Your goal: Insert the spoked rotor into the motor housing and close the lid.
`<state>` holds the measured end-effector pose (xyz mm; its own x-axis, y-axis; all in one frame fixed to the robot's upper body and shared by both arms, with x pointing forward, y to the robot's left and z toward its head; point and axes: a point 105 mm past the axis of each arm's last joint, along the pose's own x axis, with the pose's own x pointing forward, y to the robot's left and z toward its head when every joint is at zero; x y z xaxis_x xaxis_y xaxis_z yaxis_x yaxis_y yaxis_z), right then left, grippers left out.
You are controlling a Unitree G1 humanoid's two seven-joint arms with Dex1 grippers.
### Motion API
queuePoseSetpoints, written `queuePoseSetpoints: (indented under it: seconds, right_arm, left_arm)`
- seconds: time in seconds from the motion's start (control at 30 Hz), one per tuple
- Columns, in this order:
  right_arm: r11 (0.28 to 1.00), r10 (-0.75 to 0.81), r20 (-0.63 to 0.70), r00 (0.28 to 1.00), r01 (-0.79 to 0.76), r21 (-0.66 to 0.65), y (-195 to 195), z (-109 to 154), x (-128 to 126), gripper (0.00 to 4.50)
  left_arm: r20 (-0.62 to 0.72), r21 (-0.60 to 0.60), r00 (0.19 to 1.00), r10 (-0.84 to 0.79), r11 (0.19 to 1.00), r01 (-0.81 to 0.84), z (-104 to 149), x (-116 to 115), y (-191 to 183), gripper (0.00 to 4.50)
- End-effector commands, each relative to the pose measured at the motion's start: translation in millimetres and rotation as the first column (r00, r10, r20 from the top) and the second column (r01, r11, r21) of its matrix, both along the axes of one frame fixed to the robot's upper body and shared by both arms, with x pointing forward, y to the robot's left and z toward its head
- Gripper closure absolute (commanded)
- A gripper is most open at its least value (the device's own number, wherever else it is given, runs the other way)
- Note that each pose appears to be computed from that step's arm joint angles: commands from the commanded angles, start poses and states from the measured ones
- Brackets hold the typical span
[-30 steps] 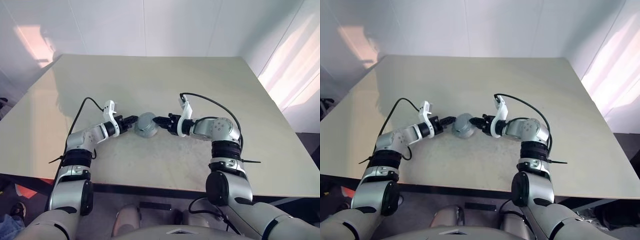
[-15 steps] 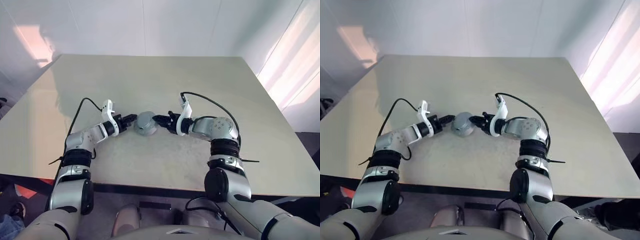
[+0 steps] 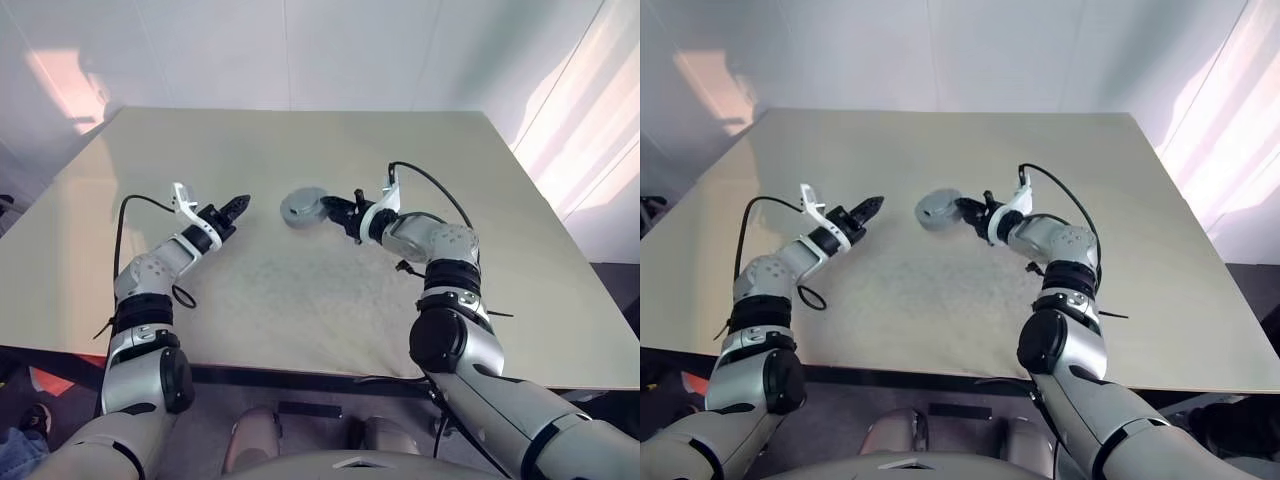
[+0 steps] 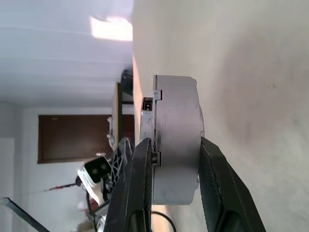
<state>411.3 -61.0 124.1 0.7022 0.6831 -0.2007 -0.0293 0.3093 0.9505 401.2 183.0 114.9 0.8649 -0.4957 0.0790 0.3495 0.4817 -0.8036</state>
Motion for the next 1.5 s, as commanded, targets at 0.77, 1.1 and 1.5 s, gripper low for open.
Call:
queuePoseSetpoints:
  seconds: [0.77,1.1,1.5]
  right_arm:
    - [0.970,0.187,0.253,0.949,-0.219,0.102,47,84,-23,3.39]
    - [0.975,0.180,0.255,0.950,-0.207,0.081,47,81,-24,3.39]
    - [0.984,0.160,0.243,0.957,-0.174,0.039,45,74,-18,3.39]
  left_arm:
    - [0.081,-0.428,0.978,-0.191,0.880,0.207,46,-7,-39,0.04]
    - [0.089,-0.409,0.969,-0.231,0.878,0.247,47,-3,-59,0.21]
    - [0.104,-0.410,0.976,-0.194,0.885,0.220,46,-4,-49,2.04]
